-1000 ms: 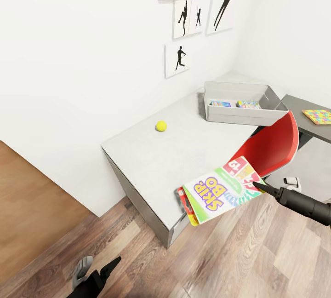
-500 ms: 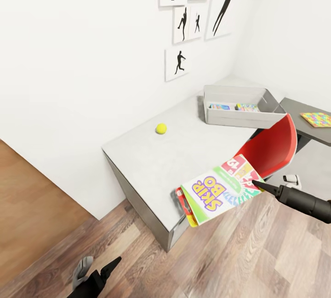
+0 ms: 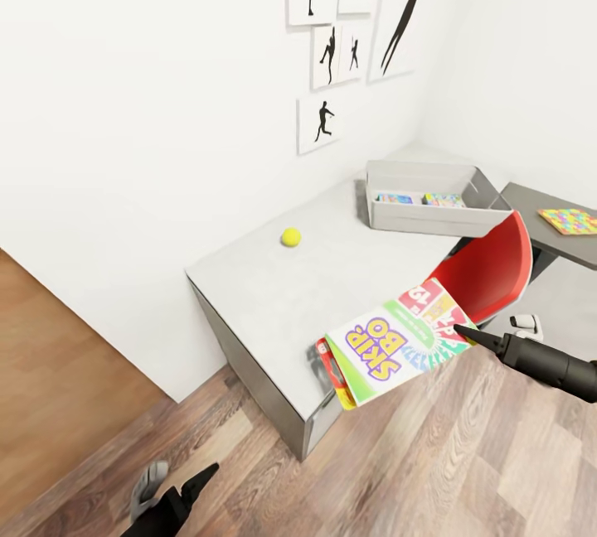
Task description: Put all the toys in the child's room - the three board games (two on the bed and one on the table), the two jigsaw puzzles on the table, and the tennis ball on the table - inside the toy box on the table in the child's room.
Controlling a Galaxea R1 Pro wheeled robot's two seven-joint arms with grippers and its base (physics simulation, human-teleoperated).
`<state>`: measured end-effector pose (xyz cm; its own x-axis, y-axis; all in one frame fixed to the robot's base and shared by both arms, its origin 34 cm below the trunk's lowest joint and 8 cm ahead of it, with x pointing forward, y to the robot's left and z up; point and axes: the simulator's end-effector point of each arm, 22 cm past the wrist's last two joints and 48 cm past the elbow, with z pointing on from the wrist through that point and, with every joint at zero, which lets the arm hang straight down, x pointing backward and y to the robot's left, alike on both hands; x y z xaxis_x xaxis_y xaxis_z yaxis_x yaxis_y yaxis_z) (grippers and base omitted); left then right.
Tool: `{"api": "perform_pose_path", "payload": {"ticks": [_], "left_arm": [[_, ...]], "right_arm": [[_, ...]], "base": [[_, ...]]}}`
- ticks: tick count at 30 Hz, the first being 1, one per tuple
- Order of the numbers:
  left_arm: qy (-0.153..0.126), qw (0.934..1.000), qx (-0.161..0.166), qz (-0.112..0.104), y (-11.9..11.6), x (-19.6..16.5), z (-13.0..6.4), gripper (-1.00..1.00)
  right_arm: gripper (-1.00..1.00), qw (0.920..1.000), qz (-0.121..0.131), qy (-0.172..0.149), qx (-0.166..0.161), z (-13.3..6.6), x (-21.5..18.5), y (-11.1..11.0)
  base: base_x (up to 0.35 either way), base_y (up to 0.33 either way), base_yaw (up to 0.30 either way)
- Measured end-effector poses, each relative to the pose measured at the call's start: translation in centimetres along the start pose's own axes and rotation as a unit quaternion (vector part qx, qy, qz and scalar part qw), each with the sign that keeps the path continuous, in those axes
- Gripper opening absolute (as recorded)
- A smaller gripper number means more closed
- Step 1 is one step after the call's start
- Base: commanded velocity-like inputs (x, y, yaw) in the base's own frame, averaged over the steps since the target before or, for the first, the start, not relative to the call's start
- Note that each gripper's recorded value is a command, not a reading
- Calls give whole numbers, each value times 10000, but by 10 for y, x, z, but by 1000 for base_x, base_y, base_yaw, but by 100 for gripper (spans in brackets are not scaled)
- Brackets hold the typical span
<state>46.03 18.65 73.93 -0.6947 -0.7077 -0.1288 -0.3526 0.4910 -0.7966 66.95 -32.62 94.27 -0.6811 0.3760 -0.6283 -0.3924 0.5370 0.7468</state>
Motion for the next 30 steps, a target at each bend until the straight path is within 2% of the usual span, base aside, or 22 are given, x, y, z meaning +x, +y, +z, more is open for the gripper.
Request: {"api": "perform_pose_path", "payload": {"ticks": [12, 16, 24, 30], "left_arm": [[-47, 9999, 77, 47, -7, -3, -2, 100], [-56, 9999, 104, 53, -8, -4, -2, 100], [-72, 9999, 131, 64, -11, -5, -3, 100], [-75, 9999, 139, 67, -11, -6, -3, 100]], "right_arm": [[-100, 10000, -14, -37, -35, -3, -6, 8], [-100, 9999, 135, -9, -16, -7, -8, 10], [-100, 9997, 218, 10, 62, -9, -10, 9], [-100, 9998, 126, -18, 155, -9, -9, 6]], "base": [[0, 0, 0], [0, 0, 0], [0, 0, 0], [0, 0, 0]]}}
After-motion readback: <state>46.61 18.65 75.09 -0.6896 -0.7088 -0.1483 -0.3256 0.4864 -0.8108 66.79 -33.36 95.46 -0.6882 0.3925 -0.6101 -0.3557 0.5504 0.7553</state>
